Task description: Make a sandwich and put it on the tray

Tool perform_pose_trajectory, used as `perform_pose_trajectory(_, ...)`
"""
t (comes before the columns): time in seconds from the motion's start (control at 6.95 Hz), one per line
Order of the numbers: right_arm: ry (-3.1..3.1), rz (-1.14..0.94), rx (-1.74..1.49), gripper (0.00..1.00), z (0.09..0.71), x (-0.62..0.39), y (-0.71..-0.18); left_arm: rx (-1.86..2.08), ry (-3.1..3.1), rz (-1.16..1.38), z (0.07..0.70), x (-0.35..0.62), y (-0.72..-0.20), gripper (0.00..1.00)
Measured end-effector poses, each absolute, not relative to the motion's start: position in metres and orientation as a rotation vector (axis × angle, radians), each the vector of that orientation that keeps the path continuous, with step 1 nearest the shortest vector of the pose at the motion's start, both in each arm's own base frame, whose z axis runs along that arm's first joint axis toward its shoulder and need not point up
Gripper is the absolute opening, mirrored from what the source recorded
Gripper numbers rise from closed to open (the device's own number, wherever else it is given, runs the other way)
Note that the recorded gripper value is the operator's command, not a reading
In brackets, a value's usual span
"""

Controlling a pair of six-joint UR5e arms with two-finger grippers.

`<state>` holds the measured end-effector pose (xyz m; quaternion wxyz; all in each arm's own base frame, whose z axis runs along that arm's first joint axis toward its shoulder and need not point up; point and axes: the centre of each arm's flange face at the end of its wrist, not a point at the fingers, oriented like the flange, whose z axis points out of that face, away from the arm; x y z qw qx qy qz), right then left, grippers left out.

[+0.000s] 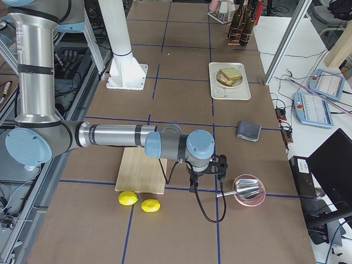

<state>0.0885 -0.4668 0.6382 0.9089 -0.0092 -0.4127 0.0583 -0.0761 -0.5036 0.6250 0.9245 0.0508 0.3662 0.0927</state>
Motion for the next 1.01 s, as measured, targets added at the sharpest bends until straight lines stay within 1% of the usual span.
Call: perform_pose_trajectory(1.01, -0.850, 0.119, -0.013, 1.00, 0.6349, 0.0886, -0.4668, 0.102, 0.753, 0.188, 0.6251, -0.0760, -0.5044, 1.00)
